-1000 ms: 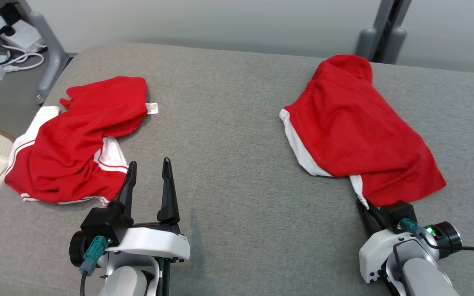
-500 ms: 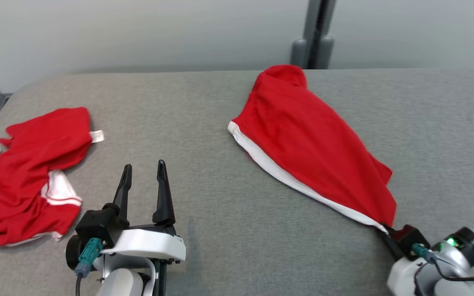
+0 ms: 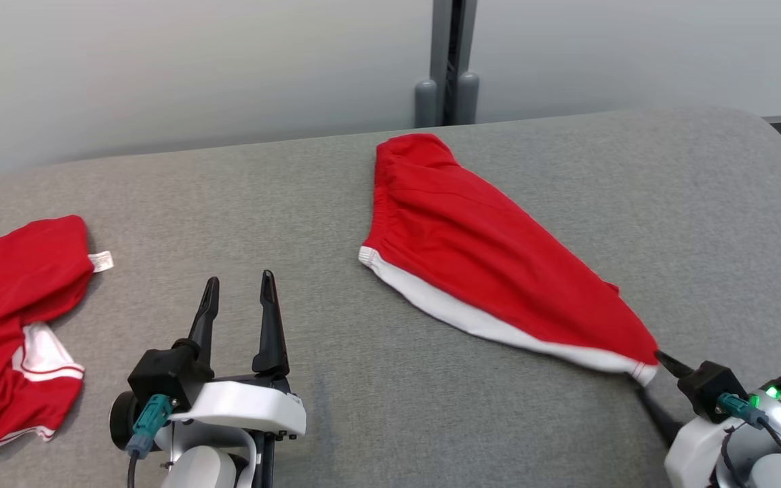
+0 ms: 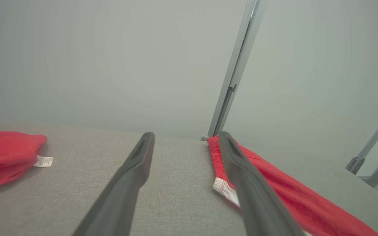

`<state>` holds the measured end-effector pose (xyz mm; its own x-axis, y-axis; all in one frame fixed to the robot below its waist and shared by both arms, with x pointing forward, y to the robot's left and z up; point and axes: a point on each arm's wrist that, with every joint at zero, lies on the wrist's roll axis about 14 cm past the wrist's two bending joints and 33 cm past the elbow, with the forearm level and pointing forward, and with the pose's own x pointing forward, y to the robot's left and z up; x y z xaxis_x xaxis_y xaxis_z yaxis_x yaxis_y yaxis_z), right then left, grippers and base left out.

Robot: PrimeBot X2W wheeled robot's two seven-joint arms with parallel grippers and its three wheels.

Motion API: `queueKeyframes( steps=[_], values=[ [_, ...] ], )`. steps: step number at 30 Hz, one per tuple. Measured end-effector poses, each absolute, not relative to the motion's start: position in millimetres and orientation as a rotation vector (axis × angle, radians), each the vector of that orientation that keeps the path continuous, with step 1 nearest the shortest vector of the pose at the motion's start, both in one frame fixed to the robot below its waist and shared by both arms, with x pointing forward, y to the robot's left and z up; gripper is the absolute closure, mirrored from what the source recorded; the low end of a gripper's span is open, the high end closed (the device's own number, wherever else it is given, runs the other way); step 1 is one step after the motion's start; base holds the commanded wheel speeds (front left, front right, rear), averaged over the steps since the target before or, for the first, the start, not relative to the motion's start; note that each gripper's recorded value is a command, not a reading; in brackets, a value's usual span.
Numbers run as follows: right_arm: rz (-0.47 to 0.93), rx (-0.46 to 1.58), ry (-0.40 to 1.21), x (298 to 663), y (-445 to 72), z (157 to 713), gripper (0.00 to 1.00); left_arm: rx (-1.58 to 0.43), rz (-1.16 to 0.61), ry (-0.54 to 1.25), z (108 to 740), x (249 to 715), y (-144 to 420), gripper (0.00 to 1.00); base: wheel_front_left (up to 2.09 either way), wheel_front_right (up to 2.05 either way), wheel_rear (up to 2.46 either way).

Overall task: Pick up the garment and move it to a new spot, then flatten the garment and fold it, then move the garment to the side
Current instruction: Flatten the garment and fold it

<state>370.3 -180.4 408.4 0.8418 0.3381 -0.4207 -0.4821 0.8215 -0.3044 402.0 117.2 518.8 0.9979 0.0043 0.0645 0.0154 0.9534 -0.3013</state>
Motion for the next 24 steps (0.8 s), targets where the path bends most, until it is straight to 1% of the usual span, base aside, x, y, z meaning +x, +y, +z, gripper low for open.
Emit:
queueKeyframes(
  steps=[6, 10, 14, 19, 24],
  values=[
    [0.34, -0.136, 0.301, 372, -176, 429, 0.0, -0.3, -0.047, -0.035, 510, 408, 102, 0.0, 0.0, 0.0, 0.0],
    [0.207, 0.036, 0.224, 377, -193, 448, 0.0, -0.301, -0.072, -0.018, 505, 415, 92, 0.0, 0.0, 0.0, 0.0],
    [0.079, 0.197, 0.186, 370, -205, 451, 0.0, -0.305, -0.096, 0.01, 497, 423, 82, 0.0, 0.0, 0.0, 0.0],
    [-0.006, 0.268, 0.174, 361, -214, 449, 0.0, -0.287, -0.138, 0.083, 473, 434, 63, 0.0, 0.0, 0.0, 0.0],
    [-0.035, 0.28, 0.183, 358, -215, 444, 0.0, -0.261, -0.194, 0.18, 442, 446, 42, 0.0, 0.0, 0.0, 0.0]
  ],
)
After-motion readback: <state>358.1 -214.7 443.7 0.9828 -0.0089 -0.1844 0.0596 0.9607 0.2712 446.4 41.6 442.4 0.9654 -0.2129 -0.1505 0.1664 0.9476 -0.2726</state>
